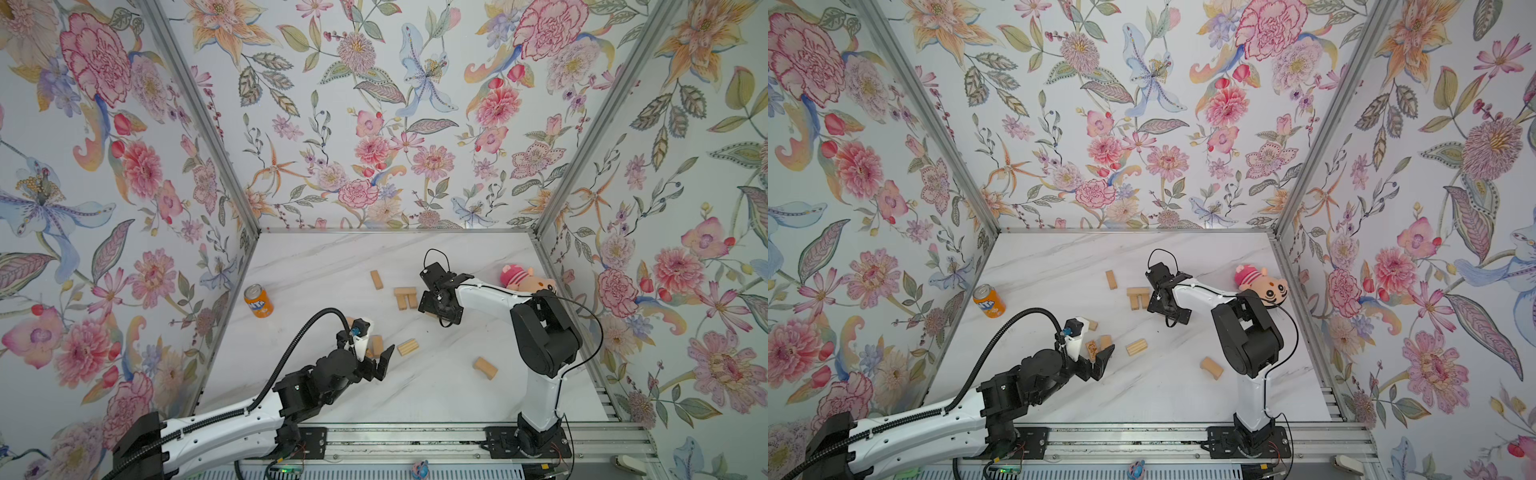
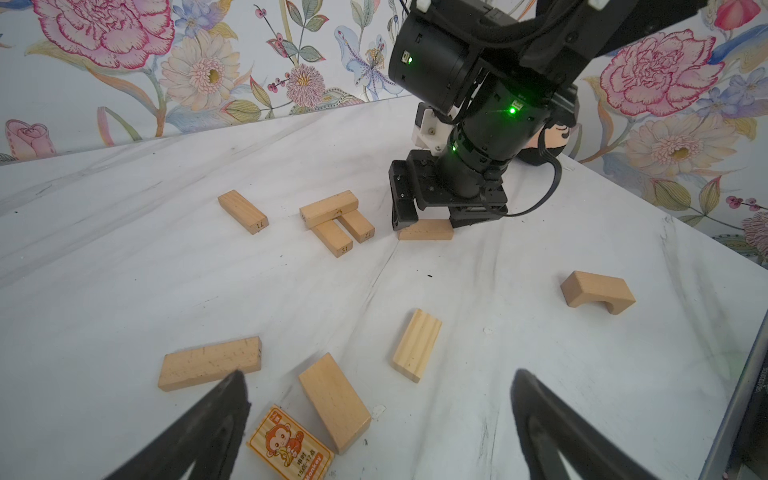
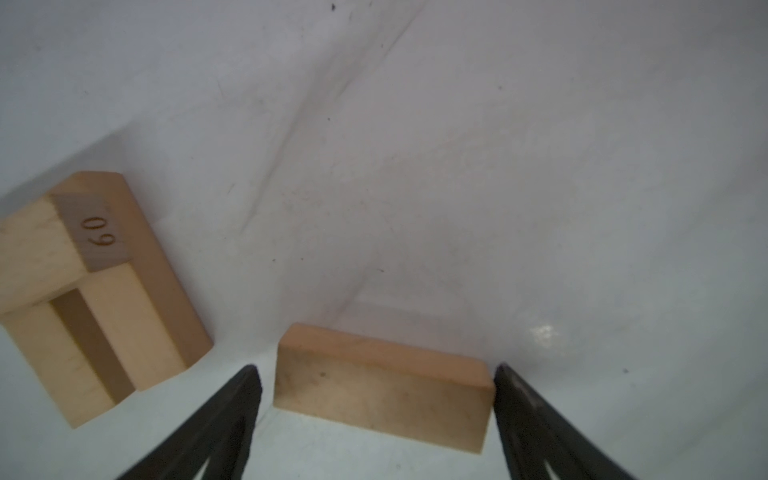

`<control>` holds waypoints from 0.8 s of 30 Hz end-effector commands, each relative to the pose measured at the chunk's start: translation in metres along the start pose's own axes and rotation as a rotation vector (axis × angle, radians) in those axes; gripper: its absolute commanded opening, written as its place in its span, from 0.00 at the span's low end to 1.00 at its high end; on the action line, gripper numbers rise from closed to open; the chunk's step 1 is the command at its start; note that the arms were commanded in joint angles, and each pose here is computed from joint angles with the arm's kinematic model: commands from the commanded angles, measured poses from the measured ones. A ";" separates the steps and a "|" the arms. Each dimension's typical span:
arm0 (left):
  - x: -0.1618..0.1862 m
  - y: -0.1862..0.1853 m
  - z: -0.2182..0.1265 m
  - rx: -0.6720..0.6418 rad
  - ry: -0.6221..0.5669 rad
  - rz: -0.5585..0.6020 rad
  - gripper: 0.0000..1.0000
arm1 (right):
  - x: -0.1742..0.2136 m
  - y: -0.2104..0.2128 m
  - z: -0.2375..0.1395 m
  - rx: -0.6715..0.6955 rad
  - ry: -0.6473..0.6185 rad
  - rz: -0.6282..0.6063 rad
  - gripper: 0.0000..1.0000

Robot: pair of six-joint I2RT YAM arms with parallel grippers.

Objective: Build the wood block tower
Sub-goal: 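Lower the right gripper and grasp the flat wooden block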

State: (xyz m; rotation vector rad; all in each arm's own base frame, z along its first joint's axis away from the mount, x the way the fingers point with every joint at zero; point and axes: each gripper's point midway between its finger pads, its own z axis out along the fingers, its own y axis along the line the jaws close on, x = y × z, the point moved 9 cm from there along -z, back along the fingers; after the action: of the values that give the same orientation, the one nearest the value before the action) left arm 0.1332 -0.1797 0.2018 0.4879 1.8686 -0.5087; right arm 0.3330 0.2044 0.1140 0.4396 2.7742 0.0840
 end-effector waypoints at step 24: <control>0.005 0.013 -0.007 -0.012 -0.022 -0.017 0.99 | 0.001 -0.001 0.017 0.095 0.036 -0.056 0.80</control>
State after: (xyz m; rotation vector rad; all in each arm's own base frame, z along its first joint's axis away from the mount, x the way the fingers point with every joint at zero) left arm 0.1327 -0.1688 0.2028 0.4519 1.8456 -0.5244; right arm 0.3367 0.2045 0.1066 0.4091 2.8041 0.0024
